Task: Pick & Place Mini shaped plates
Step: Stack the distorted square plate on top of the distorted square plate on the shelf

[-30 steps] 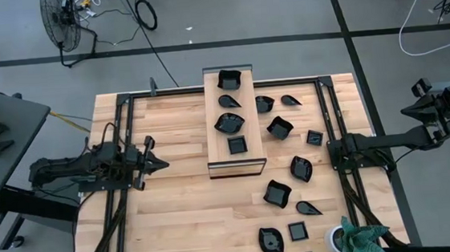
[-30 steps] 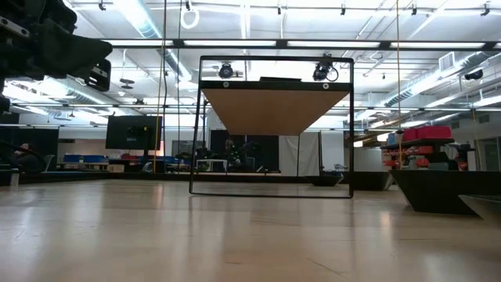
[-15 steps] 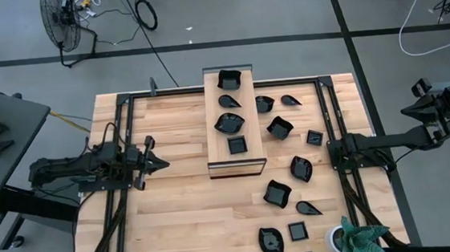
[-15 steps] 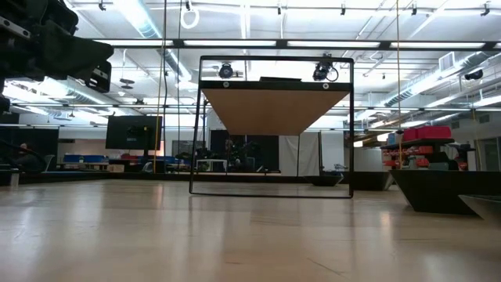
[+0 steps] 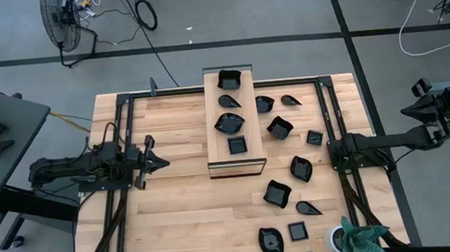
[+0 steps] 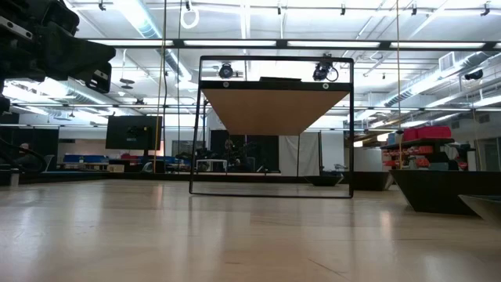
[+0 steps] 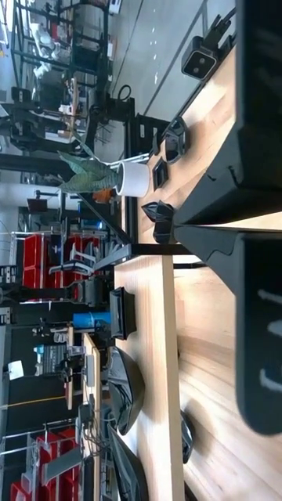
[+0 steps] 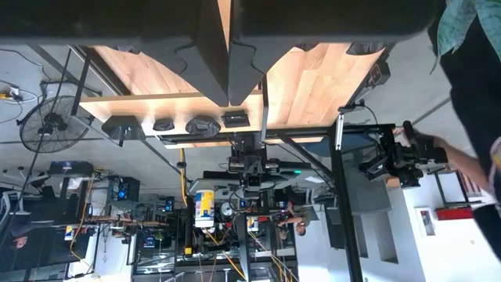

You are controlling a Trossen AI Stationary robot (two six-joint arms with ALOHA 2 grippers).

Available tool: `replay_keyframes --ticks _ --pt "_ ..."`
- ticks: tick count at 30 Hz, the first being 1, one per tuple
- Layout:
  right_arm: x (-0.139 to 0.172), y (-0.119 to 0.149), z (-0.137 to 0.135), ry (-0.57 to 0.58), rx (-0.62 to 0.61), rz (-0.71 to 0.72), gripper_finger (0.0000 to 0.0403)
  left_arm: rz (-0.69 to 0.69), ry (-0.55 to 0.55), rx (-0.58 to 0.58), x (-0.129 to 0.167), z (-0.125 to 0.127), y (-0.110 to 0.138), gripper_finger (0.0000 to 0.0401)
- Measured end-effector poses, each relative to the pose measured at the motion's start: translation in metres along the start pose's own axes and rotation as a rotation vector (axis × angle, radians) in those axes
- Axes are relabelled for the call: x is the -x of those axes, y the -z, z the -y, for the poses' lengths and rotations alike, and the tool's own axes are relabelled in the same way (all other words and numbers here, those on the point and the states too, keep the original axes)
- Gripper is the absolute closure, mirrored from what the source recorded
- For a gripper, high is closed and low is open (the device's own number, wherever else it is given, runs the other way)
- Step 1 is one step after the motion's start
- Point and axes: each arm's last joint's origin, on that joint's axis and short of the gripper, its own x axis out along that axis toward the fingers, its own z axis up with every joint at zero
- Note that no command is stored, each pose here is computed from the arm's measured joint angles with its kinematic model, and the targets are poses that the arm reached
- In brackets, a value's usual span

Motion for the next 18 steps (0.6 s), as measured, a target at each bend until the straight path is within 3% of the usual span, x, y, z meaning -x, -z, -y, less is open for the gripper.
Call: replay_keyframes --ticks 18 --pt "0.0 0.0 0.0002 0.007 0.014 0.0 0.0392 0.033 0.001 -0.004 0.0 0.0001 -0.0028 0.0383"
